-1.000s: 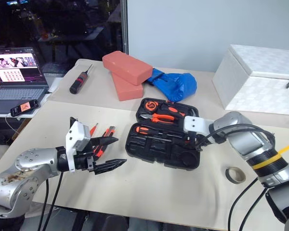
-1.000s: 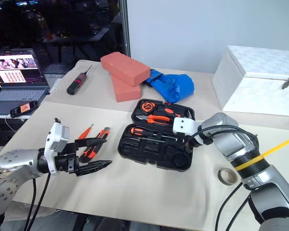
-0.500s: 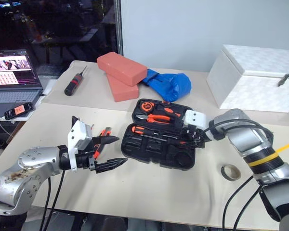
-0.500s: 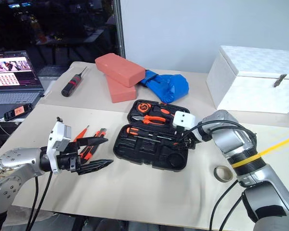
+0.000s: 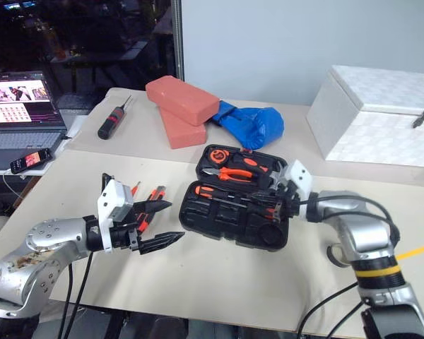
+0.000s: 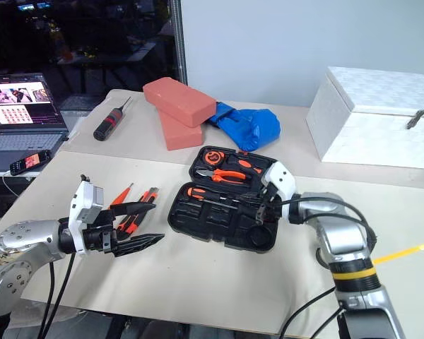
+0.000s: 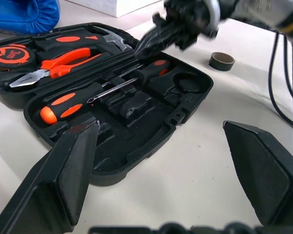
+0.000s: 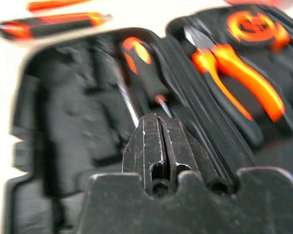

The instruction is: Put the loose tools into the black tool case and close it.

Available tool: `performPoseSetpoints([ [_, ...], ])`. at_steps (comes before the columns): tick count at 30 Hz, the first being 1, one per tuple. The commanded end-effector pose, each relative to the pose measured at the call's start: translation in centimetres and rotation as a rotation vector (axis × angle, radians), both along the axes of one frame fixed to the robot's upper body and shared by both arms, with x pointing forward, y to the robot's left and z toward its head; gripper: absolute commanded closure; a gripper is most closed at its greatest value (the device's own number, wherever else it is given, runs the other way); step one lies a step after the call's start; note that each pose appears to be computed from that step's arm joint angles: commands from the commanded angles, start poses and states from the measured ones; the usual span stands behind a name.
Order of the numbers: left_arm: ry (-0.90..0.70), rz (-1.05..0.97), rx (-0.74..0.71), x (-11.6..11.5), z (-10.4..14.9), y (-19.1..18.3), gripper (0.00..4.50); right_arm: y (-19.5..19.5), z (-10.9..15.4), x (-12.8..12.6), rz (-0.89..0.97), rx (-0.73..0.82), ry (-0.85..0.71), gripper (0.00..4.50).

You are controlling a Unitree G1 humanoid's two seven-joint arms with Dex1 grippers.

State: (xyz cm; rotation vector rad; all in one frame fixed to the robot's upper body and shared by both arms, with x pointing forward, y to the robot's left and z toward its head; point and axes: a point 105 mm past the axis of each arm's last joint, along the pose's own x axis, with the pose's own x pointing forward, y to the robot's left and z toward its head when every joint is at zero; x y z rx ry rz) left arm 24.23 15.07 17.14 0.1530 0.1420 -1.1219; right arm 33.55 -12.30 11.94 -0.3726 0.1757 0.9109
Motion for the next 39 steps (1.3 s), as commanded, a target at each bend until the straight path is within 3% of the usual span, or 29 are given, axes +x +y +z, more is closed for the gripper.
performPoseSetpoints([
  [1, -0.044, 0.025, 0.007, 0.3, 0.4, 0.6, 0.14, 0.9, -3.0, 0.4, -0.045, -0.115, -0.034, 4.46],
  [6, -0.067, 0.070, 0.013, 0.5, 0.3, 1.3, 0.14, 1.2, -6.2, 2.5, -0.154, -0.256, -0.119, 4.46],
  [11, -0.076, 0.123, 0.006, 0.8, 0.2, 1.9, 0.14, 3.2, -5.9, 3.4, -0.154, -0.232, -0.169, 4.46],
  [18, -0.085, 0.164, -0.006, 0.6, 0.5, 2.2, 0.14, 3.9, 3.9, 3.3, -0.194, 0.278, -0.311, 4.46],
  [21, -0.083, 0.164, -0.008, 0.6, 0.5, 2.3, 0.14, 4.5, 5.8, 2.0, -0.111, 0.374, -0.281, 4.46],
  [25, -0.081, 0.153, -0.010, 0.4, 0.2, 1.6, 0.14, 4.8, 4.1, -0.2, 0.026, 0.208, -0.199, 4.46],
  [33, -0.089, 0.155, -0.015, 0.7, 0.7, 1.5, 0.14, 3.6, 2.3, 1.1, -0.072, 0.045, -0.218, 4.46],
  [35, -0.090, 0.160, -0.015, 0.6, 0.7, 1.5, 0.14, 3.4, 0.8, 1.5, -0.121, -0.015, -0.218, 4.46],
  [39, -0.094, 0.175, -0.014, 0.4, 0.8, 1.5, 0.14, 3.8, -3.8, 0.0, -0.043, -0.232, -0.202, 4.46],
])
